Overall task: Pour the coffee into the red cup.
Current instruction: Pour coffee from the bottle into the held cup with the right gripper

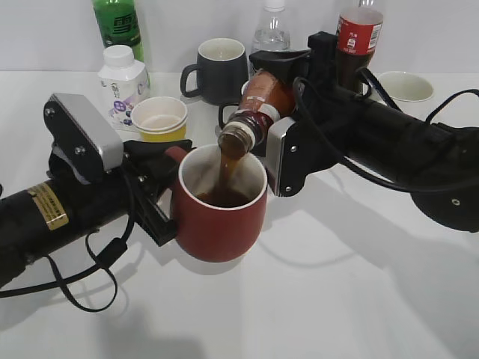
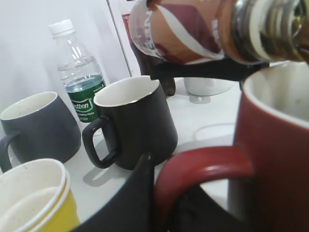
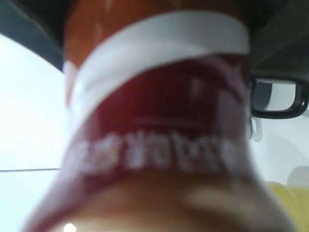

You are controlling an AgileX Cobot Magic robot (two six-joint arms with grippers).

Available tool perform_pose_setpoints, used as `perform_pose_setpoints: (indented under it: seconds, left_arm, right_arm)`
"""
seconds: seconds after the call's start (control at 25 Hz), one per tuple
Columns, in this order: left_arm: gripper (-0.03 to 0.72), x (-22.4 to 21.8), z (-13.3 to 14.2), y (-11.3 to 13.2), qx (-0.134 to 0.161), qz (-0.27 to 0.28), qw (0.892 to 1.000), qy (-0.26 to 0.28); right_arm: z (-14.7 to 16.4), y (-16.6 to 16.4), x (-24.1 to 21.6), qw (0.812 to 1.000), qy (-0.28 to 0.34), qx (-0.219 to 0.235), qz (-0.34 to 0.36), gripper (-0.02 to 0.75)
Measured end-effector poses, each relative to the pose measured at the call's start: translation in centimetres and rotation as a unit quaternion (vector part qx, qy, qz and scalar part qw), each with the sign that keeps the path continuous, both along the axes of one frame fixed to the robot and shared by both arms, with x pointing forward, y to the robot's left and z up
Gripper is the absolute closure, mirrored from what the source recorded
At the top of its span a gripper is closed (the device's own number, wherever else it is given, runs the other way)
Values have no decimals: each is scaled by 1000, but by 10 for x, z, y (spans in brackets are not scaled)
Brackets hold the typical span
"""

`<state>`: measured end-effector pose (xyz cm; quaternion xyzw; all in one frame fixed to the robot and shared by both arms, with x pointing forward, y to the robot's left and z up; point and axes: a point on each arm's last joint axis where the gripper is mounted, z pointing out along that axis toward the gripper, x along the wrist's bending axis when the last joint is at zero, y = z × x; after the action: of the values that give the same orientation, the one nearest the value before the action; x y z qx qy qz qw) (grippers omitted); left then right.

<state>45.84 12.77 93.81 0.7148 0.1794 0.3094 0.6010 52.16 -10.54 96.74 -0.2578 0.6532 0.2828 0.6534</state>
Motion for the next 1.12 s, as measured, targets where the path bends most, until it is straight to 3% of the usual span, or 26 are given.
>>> perform_pose_setpoints:
  seconds: [1.12]
  left_arm:
    - [640, 0, -1, 0, 3, 0, 1000, 2]
  right_arm:
    - [3, 0, 0, 1000, -31, -4, 2, 236]
